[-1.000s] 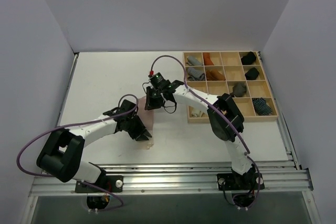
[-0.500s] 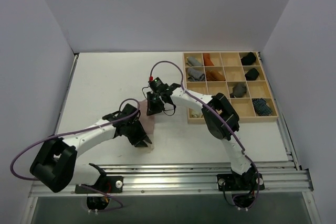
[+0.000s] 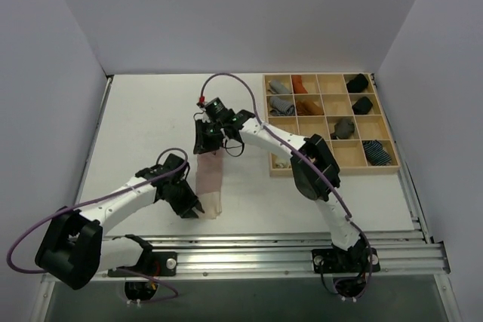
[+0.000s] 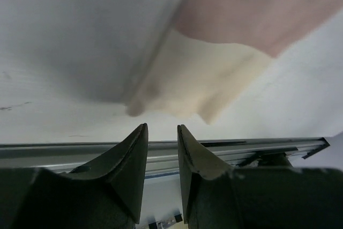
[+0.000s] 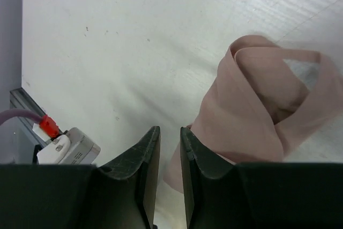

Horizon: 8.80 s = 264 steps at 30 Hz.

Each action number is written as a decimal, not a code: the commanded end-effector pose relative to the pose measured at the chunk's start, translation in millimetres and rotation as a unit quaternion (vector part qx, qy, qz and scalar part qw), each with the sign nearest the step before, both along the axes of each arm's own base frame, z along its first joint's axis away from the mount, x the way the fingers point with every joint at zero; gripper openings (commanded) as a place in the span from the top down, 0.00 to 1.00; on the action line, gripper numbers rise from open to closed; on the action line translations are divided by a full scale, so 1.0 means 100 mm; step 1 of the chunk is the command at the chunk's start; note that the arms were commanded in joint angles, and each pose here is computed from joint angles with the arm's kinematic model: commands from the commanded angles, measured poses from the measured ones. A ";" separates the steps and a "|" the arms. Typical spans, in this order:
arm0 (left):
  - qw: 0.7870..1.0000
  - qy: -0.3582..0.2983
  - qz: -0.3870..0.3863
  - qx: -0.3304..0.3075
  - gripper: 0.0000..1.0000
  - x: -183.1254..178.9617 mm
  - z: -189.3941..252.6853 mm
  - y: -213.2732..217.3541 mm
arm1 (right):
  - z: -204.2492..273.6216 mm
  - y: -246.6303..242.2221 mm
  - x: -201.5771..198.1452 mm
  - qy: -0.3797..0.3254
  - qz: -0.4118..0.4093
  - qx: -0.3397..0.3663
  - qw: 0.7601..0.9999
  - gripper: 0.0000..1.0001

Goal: Roll the underwear

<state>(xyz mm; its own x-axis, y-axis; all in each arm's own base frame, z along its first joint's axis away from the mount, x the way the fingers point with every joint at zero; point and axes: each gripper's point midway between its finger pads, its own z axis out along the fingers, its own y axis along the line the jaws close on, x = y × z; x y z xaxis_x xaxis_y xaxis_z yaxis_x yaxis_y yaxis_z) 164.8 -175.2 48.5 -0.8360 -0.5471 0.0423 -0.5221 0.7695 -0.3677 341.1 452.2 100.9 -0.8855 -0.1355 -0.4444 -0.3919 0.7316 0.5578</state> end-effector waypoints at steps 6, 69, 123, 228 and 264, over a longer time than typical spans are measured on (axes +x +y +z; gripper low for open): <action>0.998 0.042 0.036 -0.001 0.64 -0.15 -0.36 0.02 | -0.71 -0.06 0.05 -0.001 -0.023 -0.092 0.995 0.85; 0.992 0.059 -0.017 -0.114 0.52 0.11 -0.44 0.19 | -0.74 -0.61 -1.82 0.101 -0.047 -0.077 0.991 0.72; 0.966 0.090 0.121 -0.211 0.98 0.36 0.17 0.01 | -0.18 -0.32 -1.55 -0.290 0.173 -0.154 0.929 0.59; 0.992 0.000 0.061 -0.109 0.52 1.27 0.12 0.70 | -0.57 0.08 -0.63 -0.087 0.275 -0.083 0.954 0.93; 0.998 -0.023 0.017 -0.056 0.71 1.34 0.13 0.38 | -0.82 0.08 -0.46 -0.058 0.235 -0.069 0.968 0.82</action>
<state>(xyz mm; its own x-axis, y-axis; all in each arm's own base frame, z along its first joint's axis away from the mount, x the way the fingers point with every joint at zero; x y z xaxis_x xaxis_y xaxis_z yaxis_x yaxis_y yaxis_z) 281.2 -137.1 51.7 -0.8208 -0.5581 0.1219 -0.5474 0.7073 -0.4474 298.5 459.7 20.6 -0.6460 -0.5789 -0.4975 -0.7624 0.5214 0.3833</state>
